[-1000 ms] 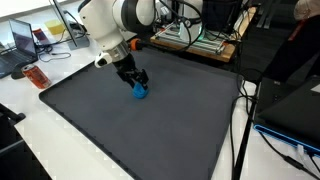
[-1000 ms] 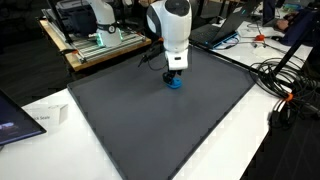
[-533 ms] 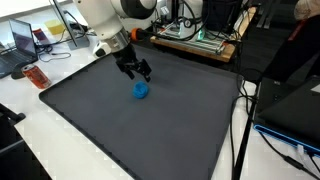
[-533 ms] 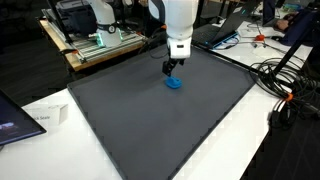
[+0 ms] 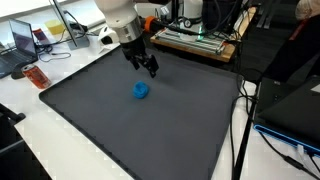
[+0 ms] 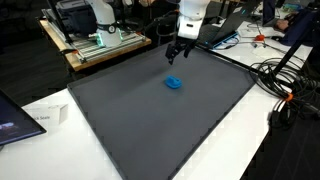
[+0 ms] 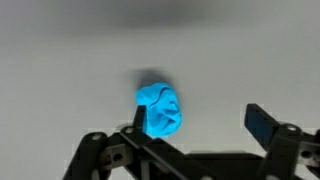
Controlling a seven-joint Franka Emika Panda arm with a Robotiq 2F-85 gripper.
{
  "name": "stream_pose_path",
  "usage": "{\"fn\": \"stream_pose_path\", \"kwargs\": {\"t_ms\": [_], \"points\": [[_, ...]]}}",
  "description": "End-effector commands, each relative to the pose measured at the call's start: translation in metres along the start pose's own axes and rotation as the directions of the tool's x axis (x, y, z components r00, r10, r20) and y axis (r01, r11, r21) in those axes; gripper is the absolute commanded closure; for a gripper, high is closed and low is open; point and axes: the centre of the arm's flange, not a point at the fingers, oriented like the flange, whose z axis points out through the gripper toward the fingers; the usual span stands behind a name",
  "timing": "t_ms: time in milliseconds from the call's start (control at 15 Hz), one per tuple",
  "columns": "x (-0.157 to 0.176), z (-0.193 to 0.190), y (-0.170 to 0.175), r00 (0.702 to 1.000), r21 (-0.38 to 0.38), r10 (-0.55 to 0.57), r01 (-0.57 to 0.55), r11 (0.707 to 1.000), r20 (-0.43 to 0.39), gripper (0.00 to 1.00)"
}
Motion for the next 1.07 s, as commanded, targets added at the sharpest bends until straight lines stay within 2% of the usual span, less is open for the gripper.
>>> {"fn": "stream_pose_path", "kwargs": {"t_ms": [0, 333, 600, 733, 1000], "points": [[-0.011, -0.01, -0.018, 0.994, -0.115, 0.105, -0.103, 0.988, 0.013, 0.0], [-0.013, -0.018, -0.041, 0.975, -0.211, 0.219, -0.219, 0.953, -0.024, 0.0], [-0.003, -0.03, -0.056, 0.947, -0.277, 0.307, -0.323, 0.905, -0.1, 0.0], [0.003, -0.035, -0.064, 0.926, -0.296, 0.348, -0.377, 0.878, -0.147, 0.0], [0.013, -0.036, -0.078, 0.896, -0.31, 0.396, -0.442, 0.842, -0.201, 0.0]]}}
